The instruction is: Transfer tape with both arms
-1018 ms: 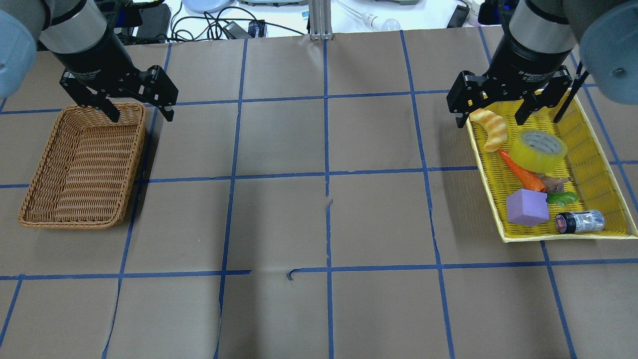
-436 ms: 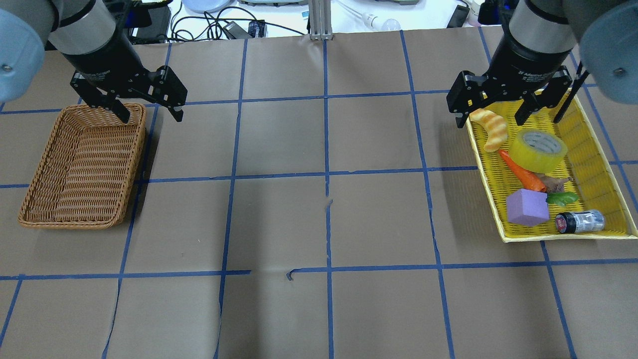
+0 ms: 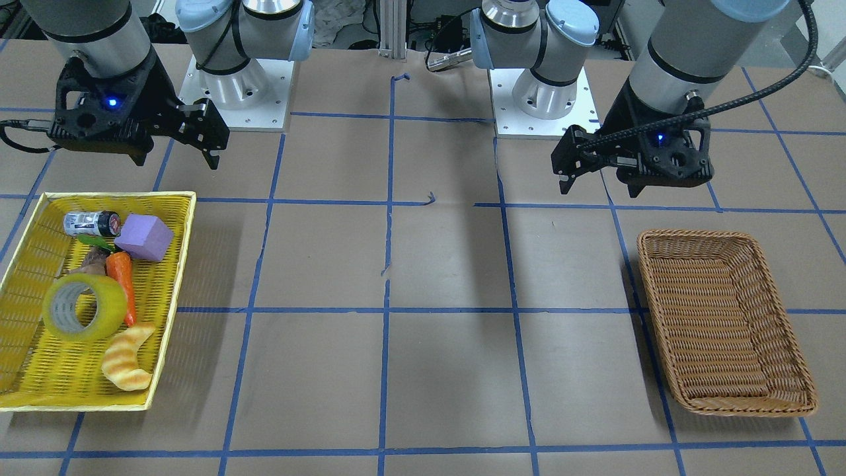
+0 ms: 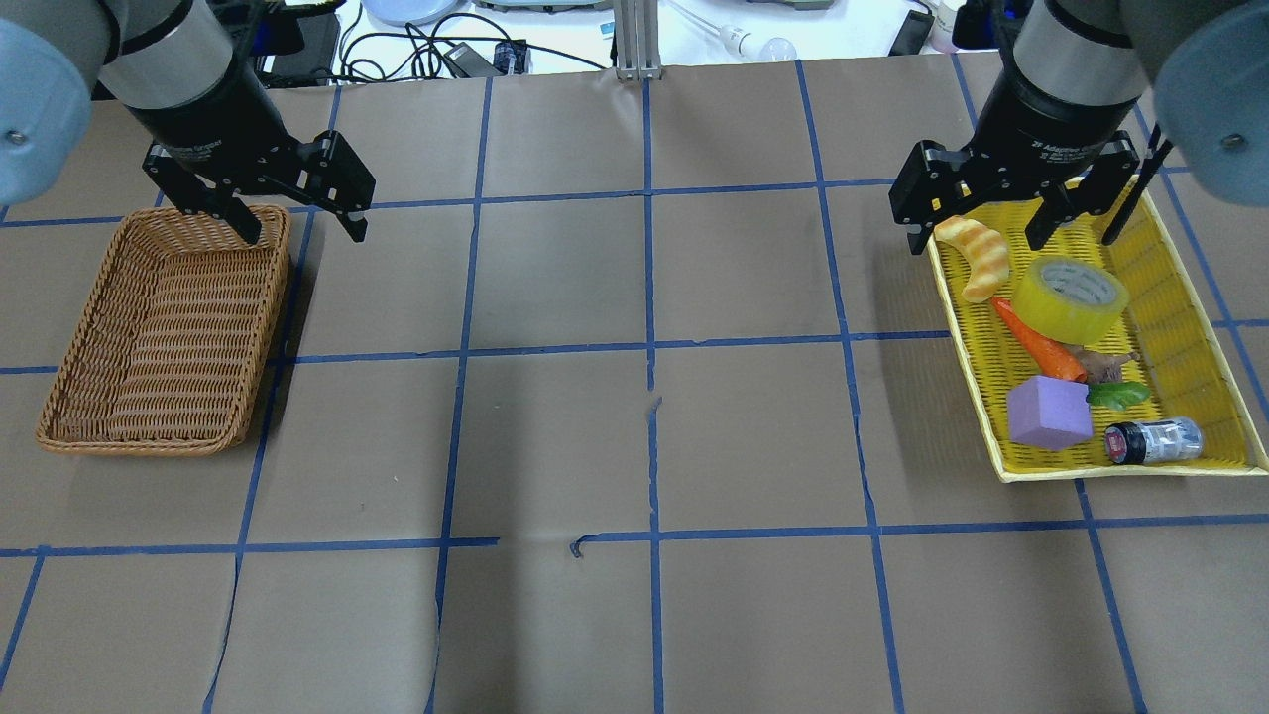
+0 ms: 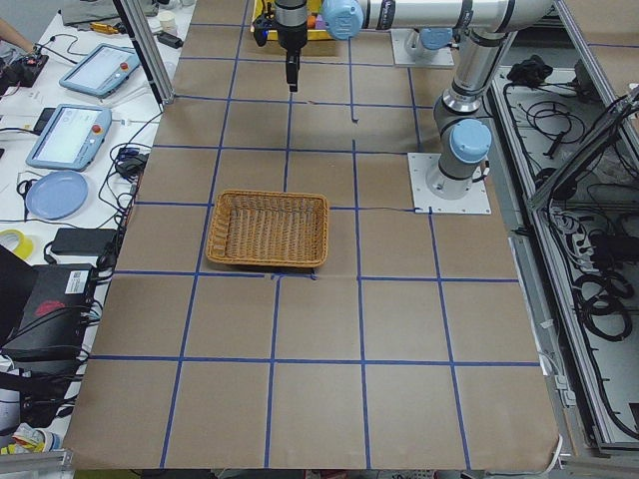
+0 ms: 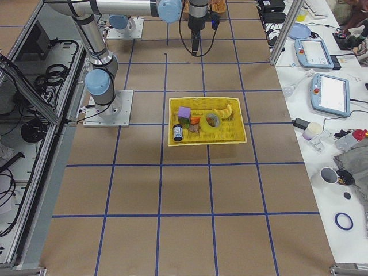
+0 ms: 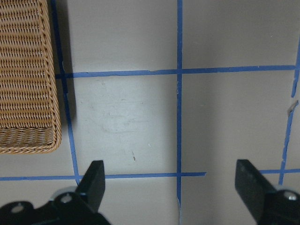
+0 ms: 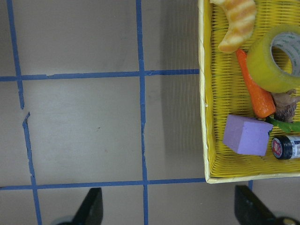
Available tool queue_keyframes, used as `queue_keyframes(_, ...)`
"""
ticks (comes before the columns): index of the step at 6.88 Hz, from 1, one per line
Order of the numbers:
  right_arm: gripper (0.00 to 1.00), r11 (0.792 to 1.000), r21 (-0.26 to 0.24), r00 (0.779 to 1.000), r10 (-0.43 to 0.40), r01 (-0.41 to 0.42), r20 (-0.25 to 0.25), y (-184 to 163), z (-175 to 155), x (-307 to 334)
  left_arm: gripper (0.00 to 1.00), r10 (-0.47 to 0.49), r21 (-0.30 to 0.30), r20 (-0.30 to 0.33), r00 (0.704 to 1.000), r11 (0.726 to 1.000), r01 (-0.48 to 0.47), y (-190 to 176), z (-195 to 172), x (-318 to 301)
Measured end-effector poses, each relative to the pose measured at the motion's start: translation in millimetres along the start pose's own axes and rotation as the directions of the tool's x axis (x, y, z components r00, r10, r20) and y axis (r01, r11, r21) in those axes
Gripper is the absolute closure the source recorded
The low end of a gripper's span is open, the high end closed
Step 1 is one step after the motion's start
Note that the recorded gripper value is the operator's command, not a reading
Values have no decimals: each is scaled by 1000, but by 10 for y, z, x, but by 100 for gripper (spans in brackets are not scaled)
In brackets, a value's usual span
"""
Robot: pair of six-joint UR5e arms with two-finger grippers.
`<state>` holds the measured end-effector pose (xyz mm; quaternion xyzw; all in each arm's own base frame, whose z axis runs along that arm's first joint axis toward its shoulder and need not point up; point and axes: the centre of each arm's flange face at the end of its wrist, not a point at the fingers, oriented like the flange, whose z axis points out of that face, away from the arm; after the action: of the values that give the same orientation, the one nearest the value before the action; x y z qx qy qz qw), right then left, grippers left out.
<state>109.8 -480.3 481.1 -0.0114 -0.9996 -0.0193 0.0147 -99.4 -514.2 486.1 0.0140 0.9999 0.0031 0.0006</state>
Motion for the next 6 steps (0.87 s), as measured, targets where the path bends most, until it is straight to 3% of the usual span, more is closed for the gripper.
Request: queue_keyframes(6,0,1000,-23,1000,0,0,-4,15,61,-3,0,5,-5,2,1000,1000,-5,5,29,-16)
